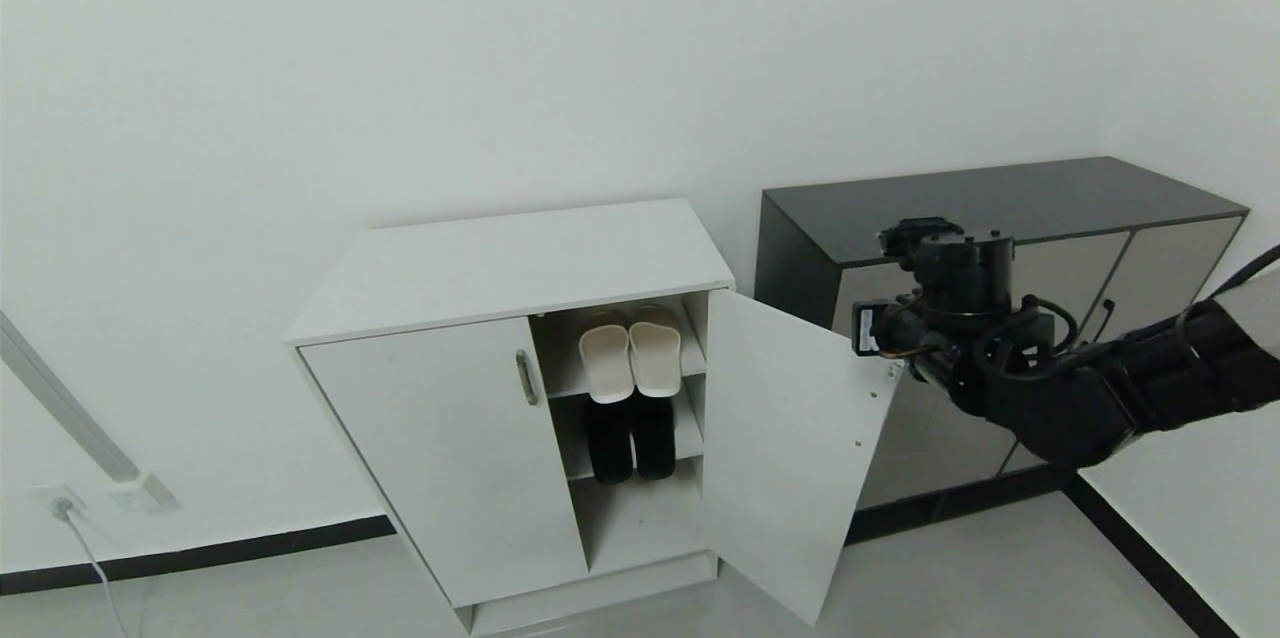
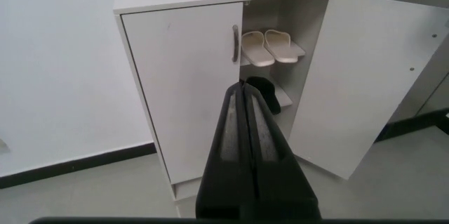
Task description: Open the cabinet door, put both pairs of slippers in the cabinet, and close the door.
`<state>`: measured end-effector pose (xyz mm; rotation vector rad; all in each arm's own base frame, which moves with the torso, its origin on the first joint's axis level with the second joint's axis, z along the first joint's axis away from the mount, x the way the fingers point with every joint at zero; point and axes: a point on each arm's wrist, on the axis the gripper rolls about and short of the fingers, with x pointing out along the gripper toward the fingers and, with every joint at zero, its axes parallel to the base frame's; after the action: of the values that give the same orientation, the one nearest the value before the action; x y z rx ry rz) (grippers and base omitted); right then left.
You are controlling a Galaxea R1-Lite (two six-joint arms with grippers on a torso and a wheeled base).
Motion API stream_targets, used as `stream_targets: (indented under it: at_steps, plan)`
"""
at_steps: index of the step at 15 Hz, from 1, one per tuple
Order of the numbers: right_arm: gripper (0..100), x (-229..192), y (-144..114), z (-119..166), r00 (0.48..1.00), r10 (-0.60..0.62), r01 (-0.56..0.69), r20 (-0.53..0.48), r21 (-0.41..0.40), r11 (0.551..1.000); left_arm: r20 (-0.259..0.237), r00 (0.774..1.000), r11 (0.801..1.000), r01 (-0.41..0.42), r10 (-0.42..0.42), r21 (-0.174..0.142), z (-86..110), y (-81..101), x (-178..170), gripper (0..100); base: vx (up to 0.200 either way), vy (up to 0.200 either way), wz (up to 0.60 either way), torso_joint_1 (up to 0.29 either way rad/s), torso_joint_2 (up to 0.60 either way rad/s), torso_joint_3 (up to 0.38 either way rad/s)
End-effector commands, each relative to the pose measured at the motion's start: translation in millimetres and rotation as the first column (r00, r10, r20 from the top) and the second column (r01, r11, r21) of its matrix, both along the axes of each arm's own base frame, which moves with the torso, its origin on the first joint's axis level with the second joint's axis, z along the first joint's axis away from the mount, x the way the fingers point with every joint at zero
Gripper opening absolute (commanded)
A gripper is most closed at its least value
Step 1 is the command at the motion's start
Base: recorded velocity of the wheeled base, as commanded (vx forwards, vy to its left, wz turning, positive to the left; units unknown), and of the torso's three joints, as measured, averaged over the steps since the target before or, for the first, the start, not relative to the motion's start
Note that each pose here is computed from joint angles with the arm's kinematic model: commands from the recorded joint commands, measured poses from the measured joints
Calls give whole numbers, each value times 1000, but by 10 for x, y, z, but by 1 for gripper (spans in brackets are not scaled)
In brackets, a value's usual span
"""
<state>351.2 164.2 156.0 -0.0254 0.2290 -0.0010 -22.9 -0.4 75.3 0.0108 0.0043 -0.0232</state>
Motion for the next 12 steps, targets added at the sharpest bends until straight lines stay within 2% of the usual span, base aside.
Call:
stream_targets:
  at_steps: [1, 8, 12]
  plan:
    - [0, 257, -109, -204, 999, -35, 35, -32, -6, 999, 0, 1000, 1000, 0, 0, 0, 0, 0, 0, 0, 0, 0, 0, 0, 0, 0]
    - [0, 452, -274, -329, 996, -12, 18, -87, 70, 997, 0, 1000, 1000, 1, -1, 0, 0, 0, 0, 0, 0, 0, 0, 0, 0, 0]
    - [0, 453, -270, -371, 994, 2, 6, -107, 74, 997, 0, 1000, 1000, 1, -1, 0, 0, 0, 0, 0, 0, 0, 0, 0, 0, 0]
